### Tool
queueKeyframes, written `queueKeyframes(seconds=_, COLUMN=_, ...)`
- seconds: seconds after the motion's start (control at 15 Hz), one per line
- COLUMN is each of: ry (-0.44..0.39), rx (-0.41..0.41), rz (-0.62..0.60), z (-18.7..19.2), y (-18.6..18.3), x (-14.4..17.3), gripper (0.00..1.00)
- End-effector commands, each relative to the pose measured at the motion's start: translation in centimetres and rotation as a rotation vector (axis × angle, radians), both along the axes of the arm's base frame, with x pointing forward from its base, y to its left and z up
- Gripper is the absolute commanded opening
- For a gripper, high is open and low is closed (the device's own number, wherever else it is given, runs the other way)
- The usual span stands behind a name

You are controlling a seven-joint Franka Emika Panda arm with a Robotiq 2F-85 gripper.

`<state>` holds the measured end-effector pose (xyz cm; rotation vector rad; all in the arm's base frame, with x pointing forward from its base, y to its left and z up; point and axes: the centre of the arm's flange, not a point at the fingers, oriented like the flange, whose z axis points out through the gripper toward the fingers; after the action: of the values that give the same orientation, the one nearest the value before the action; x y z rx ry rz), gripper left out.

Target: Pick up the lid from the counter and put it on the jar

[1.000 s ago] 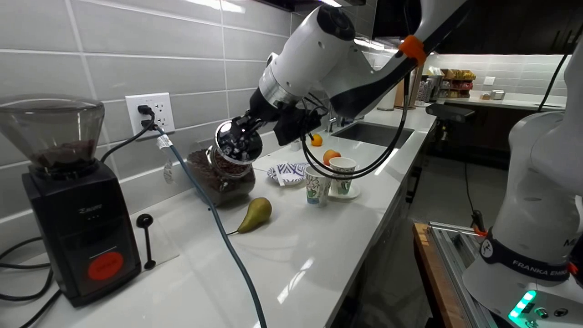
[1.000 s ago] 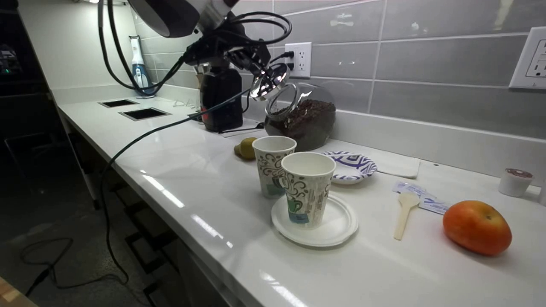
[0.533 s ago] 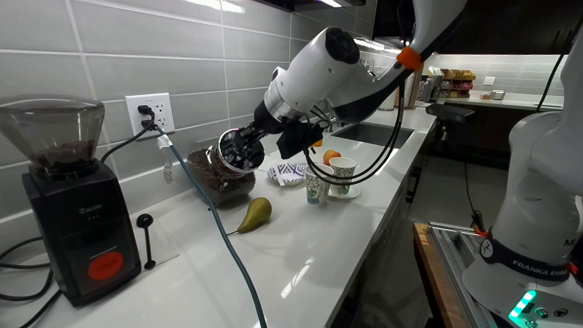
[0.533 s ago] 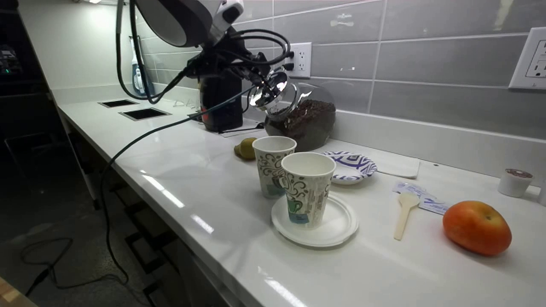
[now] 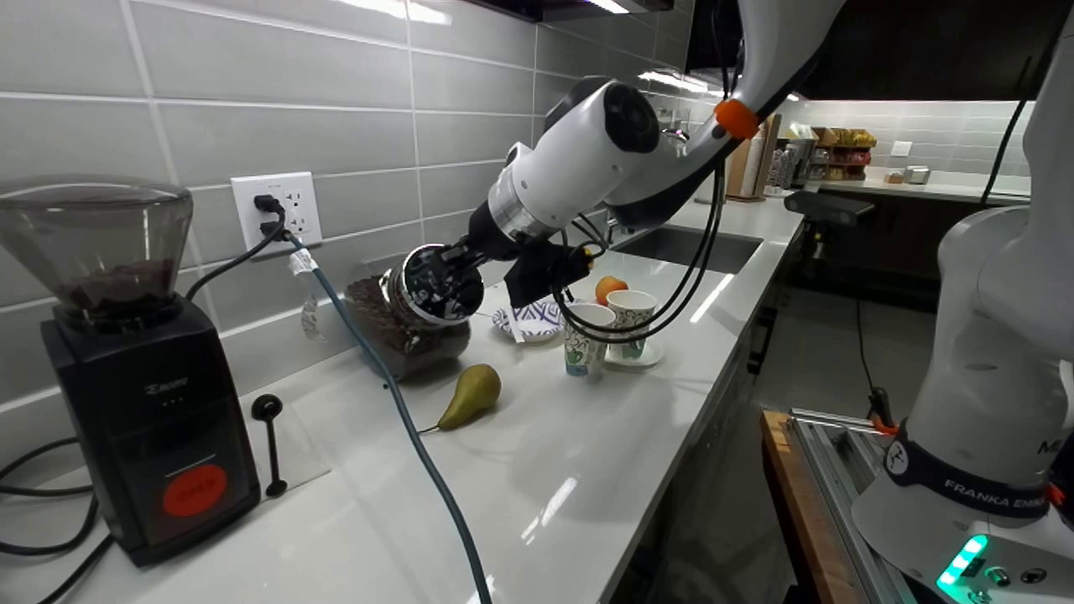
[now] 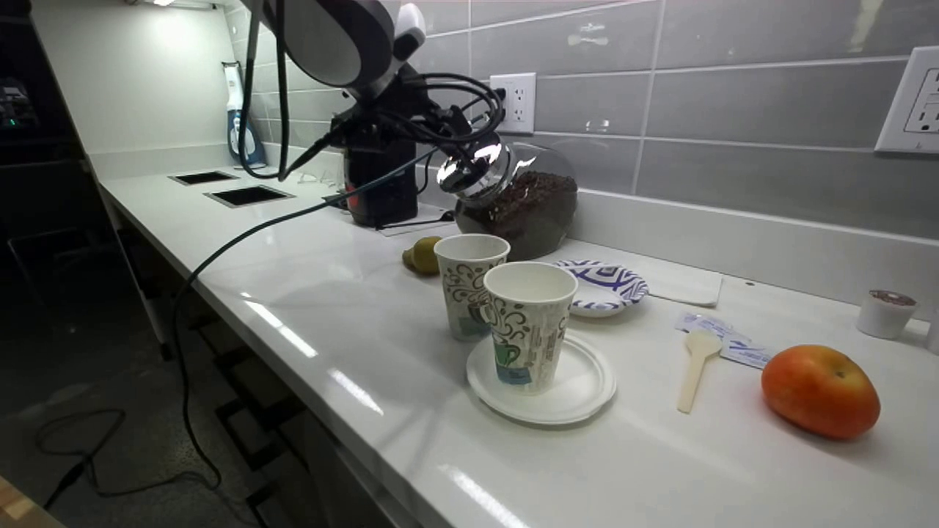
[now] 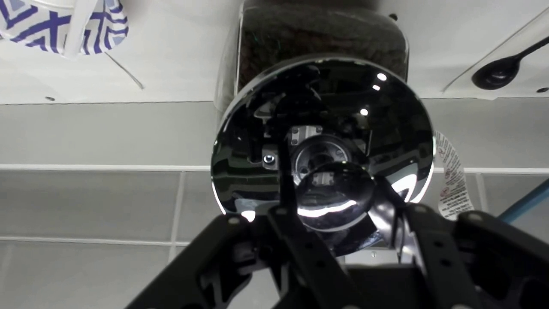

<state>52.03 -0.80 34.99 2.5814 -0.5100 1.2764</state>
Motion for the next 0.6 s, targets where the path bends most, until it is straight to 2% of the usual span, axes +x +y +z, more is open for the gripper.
queueKeyframes(seconds=0.0, ry=-0.039, rx=0.029, rz=0.010, z=-1.4, y=-0.4, x=1.2, gripper=0.21)
queueKeyframes(seconds=0.53, ry=-0.074, rx=0.037, rz=0.017, z=-2.3, y=-0.4, x=2.8, gripper=0.21)
